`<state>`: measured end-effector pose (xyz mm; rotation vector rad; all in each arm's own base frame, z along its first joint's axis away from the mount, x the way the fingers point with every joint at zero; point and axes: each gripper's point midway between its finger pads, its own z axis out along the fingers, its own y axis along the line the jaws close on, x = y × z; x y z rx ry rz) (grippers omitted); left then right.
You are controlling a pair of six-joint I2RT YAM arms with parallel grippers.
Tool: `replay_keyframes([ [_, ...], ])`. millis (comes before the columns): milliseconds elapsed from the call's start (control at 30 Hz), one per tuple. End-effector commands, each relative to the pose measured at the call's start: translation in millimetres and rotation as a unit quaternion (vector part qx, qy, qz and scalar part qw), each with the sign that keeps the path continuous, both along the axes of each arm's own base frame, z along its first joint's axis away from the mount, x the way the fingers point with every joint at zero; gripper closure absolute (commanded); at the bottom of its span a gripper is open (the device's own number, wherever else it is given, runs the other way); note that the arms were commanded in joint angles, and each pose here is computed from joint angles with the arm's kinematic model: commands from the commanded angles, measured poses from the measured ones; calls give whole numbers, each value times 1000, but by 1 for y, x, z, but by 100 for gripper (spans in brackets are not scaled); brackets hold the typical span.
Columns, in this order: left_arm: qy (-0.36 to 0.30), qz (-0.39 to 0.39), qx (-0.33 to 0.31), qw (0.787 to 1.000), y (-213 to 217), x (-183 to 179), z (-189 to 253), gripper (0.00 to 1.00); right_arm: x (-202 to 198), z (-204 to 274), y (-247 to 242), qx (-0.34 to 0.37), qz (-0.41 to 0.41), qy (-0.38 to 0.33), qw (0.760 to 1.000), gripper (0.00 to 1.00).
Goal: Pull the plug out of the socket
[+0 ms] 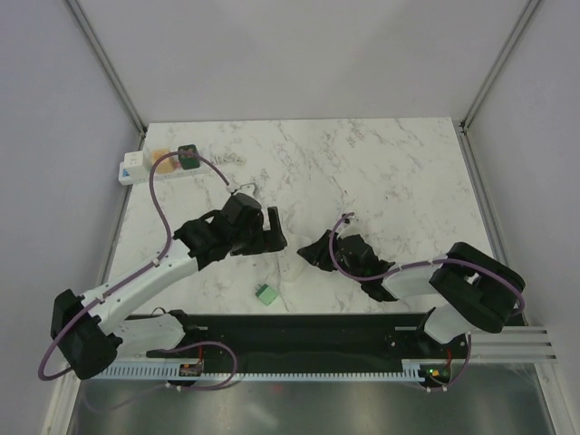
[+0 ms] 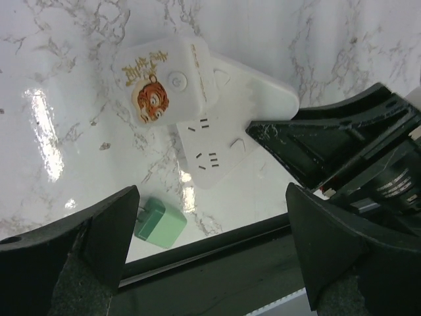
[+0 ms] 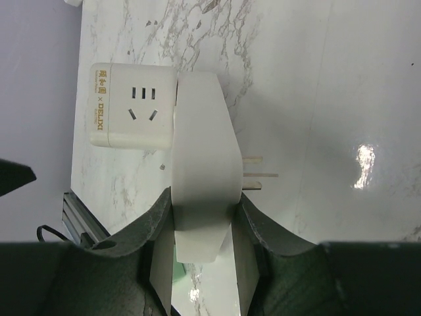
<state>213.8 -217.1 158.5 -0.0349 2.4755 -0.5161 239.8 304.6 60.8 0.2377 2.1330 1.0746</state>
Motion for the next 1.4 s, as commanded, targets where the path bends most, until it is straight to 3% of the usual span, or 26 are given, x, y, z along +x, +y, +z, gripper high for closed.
replay_keyframes([
  [0,-4,-42,-83,996,-12,18,12,0,-32,-65,-34,-123,38,49,991,100],
  [633,65,-6,-40,997,1,52,-61,6,-32,-60,-34,-120,47,42,991,100],
  [800,78,-15,-46,996,-8,58,-69,15,-29,-58,-33,-118,45,40,991,100],
  [900,80,-19,-54,995,-12,58,-72,35,-29,-57,-34,-113,43,39,992,100],
  [967,81,-24,-61,995,-14,57,-71,54,-28,-57,-34,-113,40,39,992,99],
  [1000,81,-27,-65,994,-16,56,-69,62,-28,-57,-34,-113,39,39,992,95],
  [1033,80,-30,-71,994,-18,55,-68,82,-27,-56,-34,-112,39,39,992,90],
  [1100,84,-39,-86,992,-23,50,-65,98,-27,-57,-34,-111,39,40,992,77],
  [1200,88,-46,-109,989,-29,42,-63,98,-25,-57,-32,-108,41,40,993,62],
  [1367,92,-53,-140,984,-35,33,-61,98,-23,-63,-27,-111,45,49,992,64],
])
